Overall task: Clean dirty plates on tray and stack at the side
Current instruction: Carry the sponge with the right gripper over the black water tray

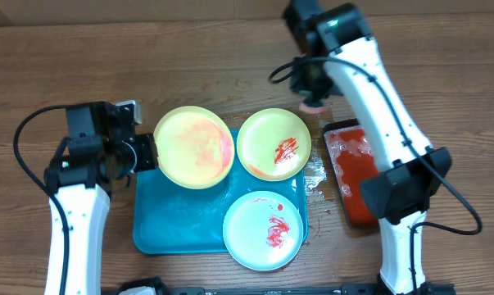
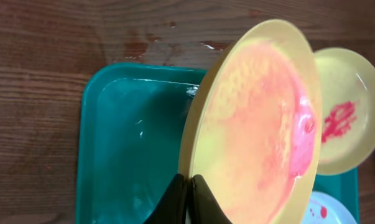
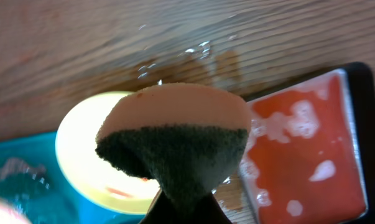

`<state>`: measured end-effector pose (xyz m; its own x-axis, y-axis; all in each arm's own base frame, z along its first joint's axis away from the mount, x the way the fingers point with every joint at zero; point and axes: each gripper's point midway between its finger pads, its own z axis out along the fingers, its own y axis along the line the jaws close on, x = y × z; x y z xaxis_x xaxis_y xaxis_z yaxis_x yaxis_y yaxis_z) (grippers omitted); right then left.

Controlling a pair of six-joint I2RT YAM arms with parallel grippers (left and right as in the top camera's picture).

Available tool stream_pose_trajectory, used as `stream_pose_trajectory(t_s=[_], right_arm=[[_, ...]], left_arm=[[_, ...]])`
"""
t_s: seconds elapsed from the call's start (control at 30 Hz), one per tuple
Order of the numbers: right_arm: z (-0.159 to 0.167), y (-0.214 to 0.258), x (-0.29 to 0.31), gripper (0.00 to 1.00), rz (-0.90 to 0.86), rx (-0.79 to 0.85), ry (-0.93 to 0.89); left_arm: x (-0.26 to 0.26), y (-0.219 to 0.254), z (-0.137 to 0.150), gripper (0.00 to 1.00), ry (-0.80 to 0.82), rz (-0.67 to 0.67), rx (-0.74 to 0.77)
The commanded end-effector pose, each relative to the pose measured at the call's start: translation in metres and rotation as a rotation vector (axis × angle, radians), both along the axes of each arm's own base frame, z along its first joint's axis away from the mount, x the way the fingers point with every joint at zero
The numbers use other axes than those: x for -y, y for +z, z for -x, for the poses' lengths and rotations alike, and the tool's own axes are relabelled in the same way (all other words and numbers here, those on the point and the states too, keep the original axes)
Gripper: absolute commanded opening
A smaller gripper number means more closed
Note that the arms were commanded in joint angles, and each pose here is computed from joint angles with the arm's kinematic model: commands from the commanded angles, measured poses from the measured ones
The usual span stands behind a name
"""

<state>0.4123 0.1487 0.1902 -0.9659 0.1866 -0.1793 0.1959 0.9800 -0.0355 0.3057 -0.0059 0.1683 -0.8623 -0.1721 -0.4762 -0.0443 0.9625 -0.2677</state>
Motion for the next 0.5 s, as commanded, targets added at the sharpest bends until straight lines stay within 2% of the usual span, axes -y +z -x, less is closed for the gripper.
stream_pose_trajectory(t_s=[0.0, 0.27, 0.47], right_arm=[[-0.009, 0.017, 0.026, 0.04, -0.049, 0.036, -0.053], [-0.021, 0.017, 0.077, 0.04, -0.088, 0.021, -0.111], [-0.021, 0.017, 0.078, 0.04, -0.132, 0.009, -0.076]], left_arm=[[0.006, 0.027, 0.008, 0.05, -0.04, -0.079, 0.076], [0.016, 0.045, 0.024, 0.05, -0.068, -0.132, 0.124], [0.018, 0.051, 0.022, 0.04, -0.069, -0.13, 0.143]])
